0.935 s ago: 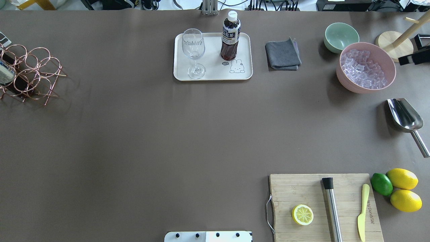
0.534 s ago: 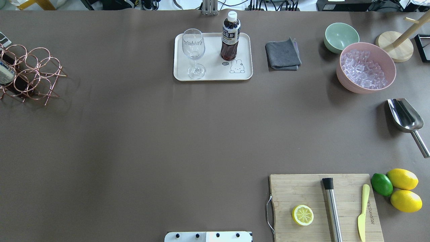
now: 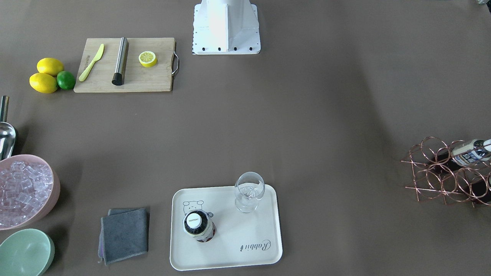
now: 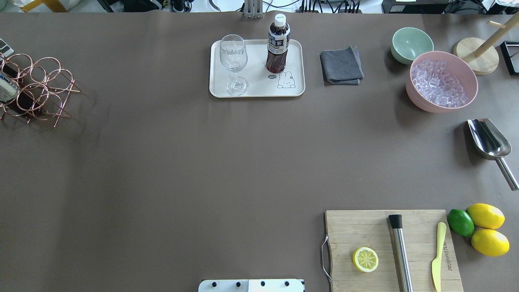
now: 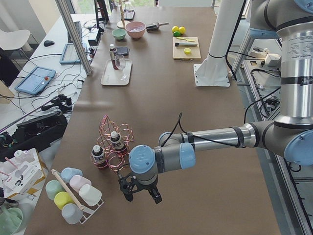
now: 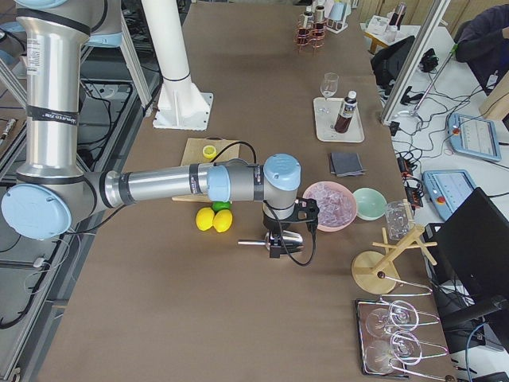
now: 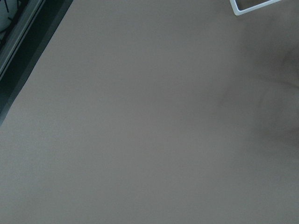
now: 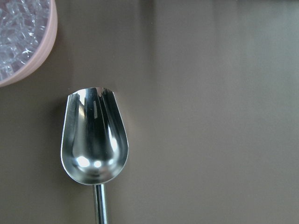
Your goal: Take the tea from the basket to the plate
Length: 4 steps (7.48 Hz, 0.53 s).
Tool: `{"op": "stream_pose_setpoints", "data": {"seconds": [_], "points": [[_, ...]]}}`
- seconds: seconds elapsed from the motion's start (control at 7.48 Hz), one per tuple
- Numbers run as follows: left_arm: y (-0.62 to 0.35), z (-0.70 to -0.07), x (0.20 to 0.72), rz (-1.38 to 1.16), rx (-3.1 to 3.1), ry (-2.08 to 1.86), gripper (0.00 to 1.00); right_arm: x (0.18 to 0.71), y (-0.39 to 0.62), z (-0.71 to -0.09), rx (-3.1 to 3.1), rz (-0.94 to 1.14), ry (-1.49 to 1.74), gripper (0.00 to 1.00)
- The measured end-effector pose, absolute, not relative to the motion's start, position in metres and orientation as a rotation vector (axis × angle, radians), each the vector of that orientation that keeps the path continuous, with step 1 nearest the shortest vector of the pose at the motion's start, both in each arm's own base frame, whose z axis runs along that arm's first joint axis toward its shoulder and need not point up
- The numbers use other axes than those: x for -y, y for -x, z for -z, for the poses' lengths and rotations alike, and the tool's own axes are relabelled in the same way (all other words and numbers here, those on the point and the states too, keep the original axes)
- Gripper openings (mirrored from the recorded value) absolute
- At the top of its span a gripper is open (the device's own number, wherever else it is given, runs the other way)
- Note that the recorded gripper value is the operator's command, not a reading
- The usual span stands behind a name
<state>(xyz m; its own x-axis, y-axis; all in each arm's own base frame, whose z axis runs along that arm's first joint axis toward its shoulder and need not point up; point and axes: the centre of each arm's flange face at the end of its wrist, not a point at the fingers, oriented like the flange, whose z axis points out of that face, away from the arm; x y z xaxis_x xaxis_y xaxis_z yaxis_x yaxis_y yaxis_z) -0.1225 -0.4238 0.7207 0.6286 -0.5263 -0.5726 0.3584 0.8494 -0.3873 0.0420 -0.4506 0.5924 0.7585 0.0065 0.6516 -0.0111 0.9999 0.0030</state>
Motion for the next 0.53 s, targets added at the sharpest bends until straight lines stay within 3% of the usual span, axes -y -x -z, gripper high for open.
{"op": "stream_pose_setpoints", "data": {"seconds": [0.53], "points": [[0.079, -0.744, 0.458, 0.420, -0.706, 0.299, 0.98, 0.446, -0.047, -0.621, 0.695, -0.044, 0.068, 1.00]]}}
